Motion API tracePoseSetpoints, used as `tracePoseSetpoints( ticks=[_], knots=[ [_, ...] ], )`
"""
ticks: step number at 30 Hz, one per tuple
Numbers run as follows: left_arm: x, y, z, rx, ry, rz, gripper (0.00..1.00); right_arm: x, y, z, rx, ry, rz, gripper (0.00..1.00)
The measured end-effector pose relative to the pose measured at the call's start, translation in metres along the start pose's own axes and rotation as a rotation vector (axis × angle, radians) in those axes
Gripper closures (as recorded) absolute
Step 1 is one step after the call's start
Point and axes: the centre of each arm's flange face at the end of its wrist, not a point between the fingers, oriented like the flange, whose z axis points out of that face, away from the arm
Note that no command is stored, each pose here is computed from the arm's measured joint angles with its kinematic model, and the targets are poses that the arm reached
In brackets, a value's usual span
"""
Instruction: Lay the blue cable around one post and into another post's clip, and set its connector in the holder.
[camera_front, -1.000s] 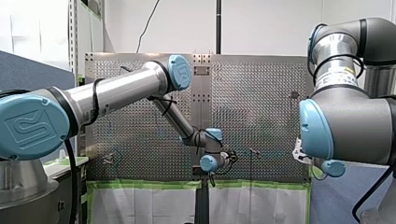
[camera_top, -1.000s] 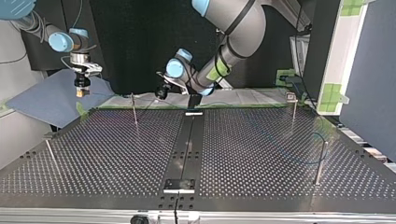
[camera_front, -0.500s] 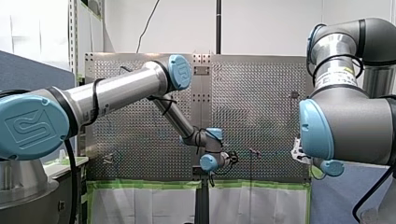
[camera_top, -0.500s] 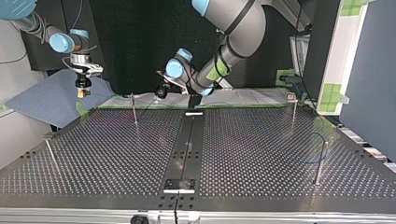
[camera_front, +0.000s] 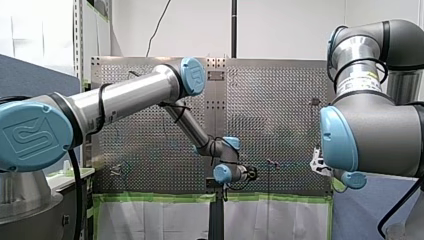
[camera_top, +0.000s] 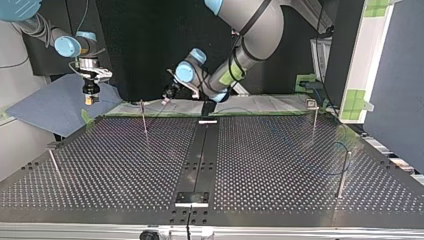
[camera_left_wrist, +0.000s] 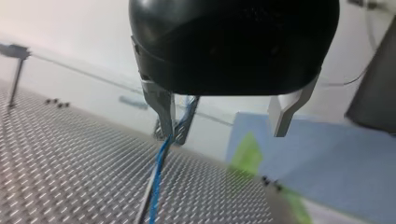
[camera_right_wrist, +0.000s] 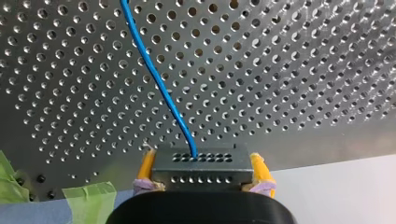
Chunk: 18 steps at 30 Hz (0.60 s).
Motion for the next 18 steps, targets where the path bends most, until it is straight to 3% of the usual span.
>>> tracePoseSetpoints(
  ticks=[3, 11, 18],
  knots=[
    [-0.001, -0.007, -0.008, 0.018, 0.03, 0.026, 0.0, -0.001, -0.001, 0.0, 0.001, -0.003, 0.0, 1.0],
    [-0.007, -0.014, -0.027, 0.009, 0.052, 0.1, 0.0, -0.002, -0.007, 0.0, 0.009, -0.008, 0.003, 1.0],
    [-0.01, -0.022, -0.031, 0.013, 0.051, 0.149, 0.0, -0.003, -0.008, 0.0, 0.011, -0.01, 0.007, 1.0]
  ],
)
